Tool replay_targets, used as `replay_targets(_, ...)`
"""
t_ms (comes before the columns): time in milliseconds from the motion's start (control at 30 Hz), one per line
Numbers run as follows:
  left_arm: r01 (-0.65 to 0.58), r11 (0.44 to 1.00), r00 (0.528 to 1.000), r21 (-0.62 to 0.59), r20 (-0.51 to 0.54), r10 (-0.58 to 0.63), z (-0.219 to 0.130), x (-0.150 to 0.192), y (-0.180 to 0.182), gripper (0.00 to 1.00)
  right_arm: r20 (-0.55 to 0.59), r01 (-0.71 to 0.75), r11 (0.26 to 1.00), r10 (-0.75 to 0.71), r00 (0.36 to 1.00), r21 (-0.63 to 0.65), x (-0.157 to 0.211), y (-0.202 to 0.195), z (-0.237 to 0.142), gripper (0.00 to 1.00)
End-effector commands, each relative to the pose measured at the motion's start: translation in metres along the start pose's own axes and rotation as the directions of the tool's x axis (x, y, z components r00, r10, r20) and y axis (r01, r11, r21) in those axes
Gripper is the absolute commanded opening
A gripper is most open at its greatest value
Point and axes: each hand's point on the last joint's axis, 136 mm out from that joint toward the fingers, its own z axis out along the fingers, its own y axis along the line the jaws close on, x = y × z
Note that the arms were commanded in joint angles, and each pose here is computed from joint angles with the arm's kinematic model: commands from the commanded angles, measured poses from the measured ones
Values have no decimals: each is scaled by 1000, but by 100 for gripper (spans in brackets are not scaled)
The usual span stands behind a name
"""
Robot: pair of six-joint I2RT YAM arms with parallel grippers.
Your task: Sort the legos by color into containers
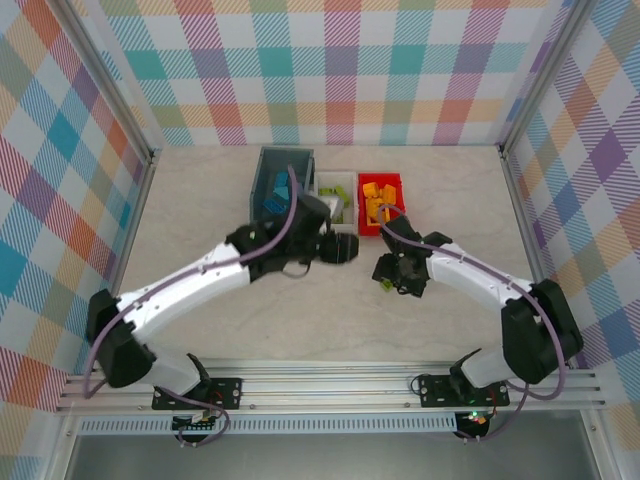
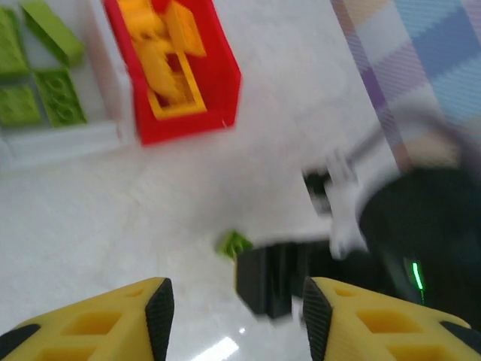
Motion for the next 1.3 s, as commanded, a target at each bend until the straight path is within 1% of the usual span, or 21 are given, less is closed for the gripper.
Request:
replay_targets(0, -82, 996, 993, 35, 85, 79, -19, 23, -4, 58, -42, -192, 981, 190, 981, -30, -9, 13, 8, 74)
replay_targets(67, -81, 997, 992, 15, 97, 79, -33, 42, 6, 59, -85, -257, 966, 255, 963, -19, -9, 14, 19, 74)
replay_targets(133, -58, 998, 991, 3, 120, 58, -47, 52, 18, 59, -115, -312, 950, 311, 943, 11, -7, 11, 29, 73)
replay_targets(233, -29, 999, 987, -20, 160, 32, -66, 57, 34, 60, -128, -344, 939, 342, 931, 5, -8, 12, 40, 70)
replay_targets(333, -21, 998, 984, -51, 176, 29, -77, 59, 45, 60, -139, -354, 935, 353, 925, 13, -7, 14, 47, 67)
replay_targets(400, -23, 998, 983, -63, 179, 34, -79, 59, 48, 60, -146, -360, 933, 359, 922, 20, -5, 13, 50, 60)
replay_targets(533, -24, 997, 983, -67, 178, 36, -78, 58, 47, 59, -134, -379, 925, 378, 916, 15, -4, 10, 48, 41)
replay_targets(600, -21, 997, 982, -73, 183, 34, -79, 57, 48, 59, -112, -366, 931, 363, 925, -5, -7, 12, 41, 29)
replay_targets(633, -14, 997, 980, -81, 195, 30, -81, 54, 50, 58, -94, -346, 938, 343, 935, -17, -11, 15, 35, 26)
replay_targets(700, 16, 991, 973, -132, 232, 15, -89, 48, 59, 57, -42, -257, 965, 255, 966, -52, -21, 32, 14, 24)
replay_targets(800, 96, 955, 953, -281, 303, -7, -112, 36, 87, 58, 51, -79, 994, 83, 995, -77, -38, 68, -17, 22)
replay_targets(867, 100, 952, 938, -289, 348, 7, -124, 26, 88, 59, 99, 36, 997, -29, 995, -64, -47, 91, -28, 22)
replay_targets(933, 111, 951, 923, -289, 385, 9, -133, 16, 86, 60, 139, 115, 992, -107, 984, -55, -60, 113, -35, 23)
replay_targets(1033, 124, 948, 905, -293, 425, 13, -144, 2, 82, 61, 191, 199, 980, -190, 963, -27, -83, 140, -35, 23)
replay_targets(1133, 121, 948, 894, -293, 447, 24, -148, -11, 75, 62, 235, 257, 966, -256, 938, 28, -111, 165, -29, 24)
replay_targets(1267, 91, 948, 902, -304, 428, 50, -139, -20, 65, 62, 288, 330, 942, -334, 897, 64, -142, 200, -10, 24)
